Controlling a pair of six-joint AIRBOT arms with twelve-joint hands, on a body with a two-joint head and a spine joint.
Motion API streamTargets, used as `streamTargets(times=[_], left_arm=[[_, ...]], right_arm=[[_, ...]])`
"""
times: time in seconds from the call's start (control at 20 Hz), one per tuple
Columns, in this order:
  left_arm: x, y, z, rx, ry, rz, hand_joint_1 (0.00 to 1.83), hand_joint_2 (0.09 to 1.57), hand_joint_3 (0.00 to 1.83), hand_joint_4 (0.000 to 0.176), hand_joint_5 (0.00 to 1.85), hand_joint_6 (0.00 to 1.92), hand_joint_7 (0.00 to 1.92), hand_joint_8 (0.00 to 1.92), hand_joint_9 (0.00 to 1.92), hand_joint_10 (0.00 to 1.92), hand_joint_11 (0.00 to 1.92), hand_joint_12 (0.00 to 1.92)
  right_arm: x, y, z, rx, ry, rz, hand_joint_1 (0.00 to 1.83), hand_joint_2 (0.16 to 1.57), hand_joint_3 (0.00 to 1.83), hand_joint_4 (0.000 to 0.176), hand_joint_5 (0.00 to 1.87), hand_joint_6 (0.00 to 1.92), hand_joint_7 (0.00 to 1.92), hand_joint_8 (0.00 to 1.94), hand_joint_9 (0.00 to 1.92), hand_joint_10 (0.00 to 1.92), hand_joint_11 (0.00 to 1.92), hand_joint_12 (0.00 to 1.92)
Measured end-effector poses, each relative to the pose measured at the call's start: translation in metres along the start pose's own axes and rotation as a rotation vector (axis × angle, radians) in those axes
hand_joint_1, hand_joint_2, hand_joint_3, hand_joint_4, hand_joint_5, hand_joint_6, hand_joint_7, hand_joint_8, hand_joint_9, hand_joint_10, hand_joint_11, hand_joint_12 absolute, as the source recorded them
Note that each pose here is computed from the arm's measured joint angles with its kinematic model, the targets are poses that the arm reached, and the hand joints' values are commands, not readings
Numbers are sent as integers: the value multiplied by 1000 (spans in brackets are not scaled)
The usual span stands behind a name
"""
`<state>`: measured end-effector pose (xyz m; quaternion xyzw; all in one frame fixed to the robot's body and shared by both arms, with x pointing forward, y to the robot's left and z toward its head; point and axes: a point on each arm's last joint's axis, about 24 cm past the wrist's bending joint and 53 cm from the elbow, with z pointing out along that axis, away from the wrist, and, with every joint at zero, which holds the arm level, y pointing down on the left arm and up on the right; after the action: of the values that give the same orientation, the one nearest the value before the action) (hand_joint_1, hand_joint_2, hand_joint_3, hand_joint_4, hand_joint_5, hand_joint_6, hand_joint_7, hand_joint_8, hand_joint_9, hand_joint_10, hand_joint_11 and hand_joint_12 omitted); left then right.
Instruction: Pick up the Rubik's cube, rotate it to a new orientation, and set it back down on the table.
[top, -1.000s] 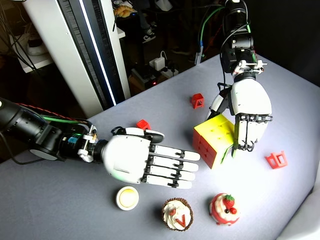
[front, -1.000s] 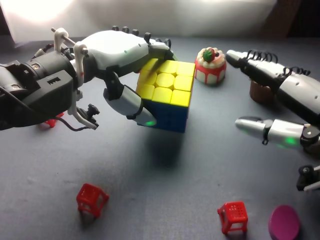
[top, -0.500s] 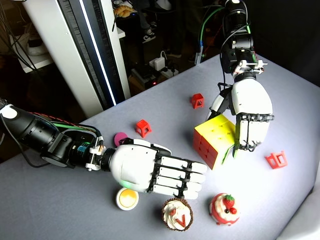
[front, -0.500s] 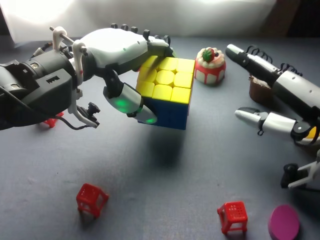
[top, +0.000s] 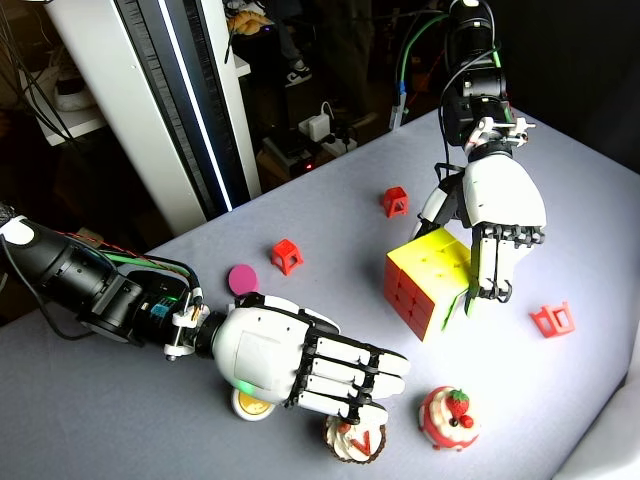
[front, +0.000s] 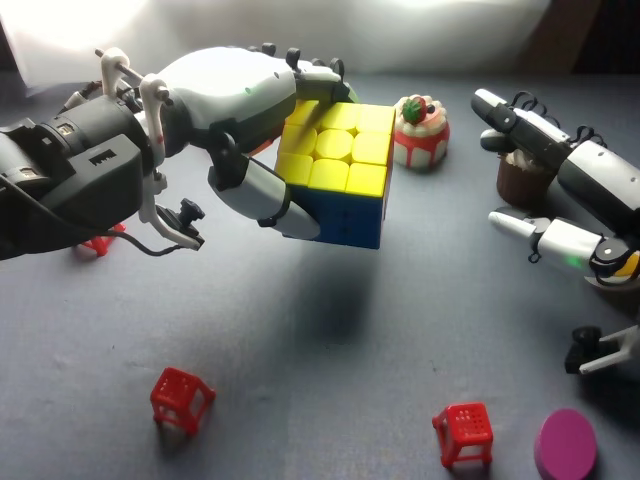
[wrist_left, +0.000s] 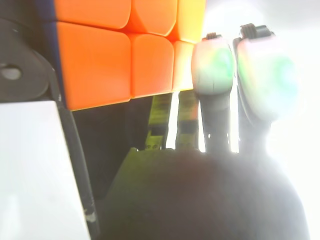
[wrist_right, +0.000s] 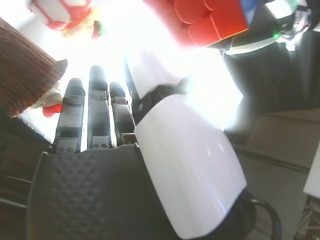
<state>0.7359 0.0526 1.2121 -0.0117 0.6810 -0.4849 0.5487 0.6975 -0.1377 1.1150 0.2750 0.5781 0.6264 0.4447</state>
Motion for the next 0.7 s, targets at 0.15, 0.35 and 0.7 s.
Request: streamTargets(times=[0.15, 0.35, 0.7], left_arm=[[0, -1, 0, 1, 0, 0, 1188, 1181, 0, 0, 503, 1060, 800, 1848, 995, 1921, 1136, 1921], [2, -2, 0, 6, 1, -3, 1184, 1283, 0, 0, 681, 1207, 697, 1734, 749, 1921, 934, 1921], [2, 1, -2, 0, 2, -5, 1173, 1251, 0, 0, 833, 1178, 701, 1635, 696, 1921, 858, 1921]], right_arm=[[1, 1, 1, -6, 4, 12, 1249, 1187, 8, 0, 0, 0, 0, 0, 17, 767, 0, 368], [8, 3, 1, -21, 26, 25, 1206, 1211, 4, 0, 0, 0, 0, 0, 72, 279, 0, 52], [28, 6, 8, -16, 126, -36, 1197, 1072, 0, 0, 0, 0, 0, 0, 0, 0, 0, 0]])
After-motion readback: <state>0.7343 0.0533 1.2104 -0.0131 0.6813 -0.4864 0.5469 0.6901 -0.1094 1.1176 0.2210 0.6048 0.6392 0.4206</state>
